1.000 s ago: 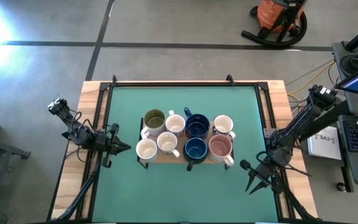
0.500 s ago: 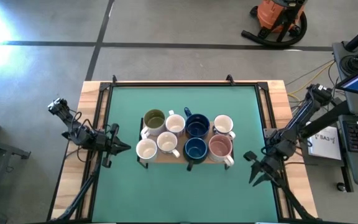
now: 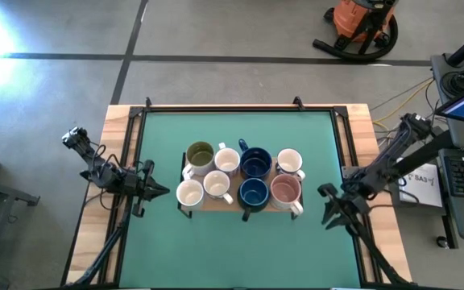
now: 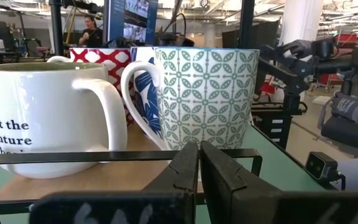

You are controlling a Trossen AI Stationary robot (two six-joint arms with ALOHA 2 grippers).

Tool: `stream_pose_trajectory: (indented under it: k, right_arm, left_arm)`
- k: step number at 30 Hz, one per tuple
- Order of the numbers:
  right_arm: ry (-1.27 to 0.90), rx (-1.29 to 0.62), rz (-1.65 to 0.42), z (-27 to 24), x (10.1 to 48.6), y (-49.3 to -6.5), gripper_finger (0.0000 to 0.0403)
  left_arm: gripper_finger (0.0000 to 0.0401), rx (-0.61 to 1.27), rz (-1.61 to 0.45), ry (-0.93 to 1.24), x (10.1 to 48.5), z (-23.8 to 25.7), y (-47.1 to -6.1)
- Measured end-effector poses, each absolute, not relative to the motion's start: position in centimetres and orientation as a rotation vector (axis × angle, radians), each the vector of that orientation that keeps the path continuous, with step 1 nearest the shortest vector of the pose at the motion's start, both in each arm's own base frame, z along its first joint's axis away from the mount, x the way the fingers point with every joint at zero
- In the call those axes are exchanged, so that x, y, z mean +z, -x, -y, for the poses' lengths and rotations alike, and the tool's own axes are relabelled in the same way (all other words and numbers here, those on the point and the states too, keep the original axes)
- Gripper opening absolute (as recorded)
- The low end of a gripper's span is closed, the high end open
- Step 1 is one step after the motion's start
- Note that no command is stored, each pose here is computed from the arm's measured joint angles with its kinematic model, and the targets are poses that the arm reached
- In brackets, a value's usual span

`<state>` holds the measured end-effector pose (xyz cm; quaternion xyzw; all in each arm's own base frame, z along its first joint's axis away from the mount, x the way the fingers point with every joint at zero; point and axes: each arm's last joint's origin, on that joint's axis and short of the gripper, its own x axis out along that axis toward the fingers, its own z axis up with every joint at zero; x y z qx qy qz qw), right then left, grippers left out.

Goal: Place coffee mugs
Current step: Return to Home Position

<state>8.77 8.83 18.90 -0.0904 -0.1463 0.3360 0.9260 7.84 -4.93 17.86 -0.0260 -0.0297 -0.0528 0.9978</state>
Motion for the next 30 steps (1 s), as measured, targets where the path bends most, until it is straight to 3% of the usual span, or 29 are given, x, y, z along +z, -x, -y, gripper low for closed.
stream_pose_trajectory:
  k: [8,30]
  right_arm:
    - [0.092,0.572,0.368,-7.0,20.0,-8.8,0.0068]
    - [0.161,0.179,0.557,-2.7,21.7,-8.5,0.0068]
  left_arm:
    - [0.0,-0.106,0.059,0.052,17.9,4.9,-7.8]
    - [0.0,-0.106,0.059,0.052,17.9,4.9,-7.8]
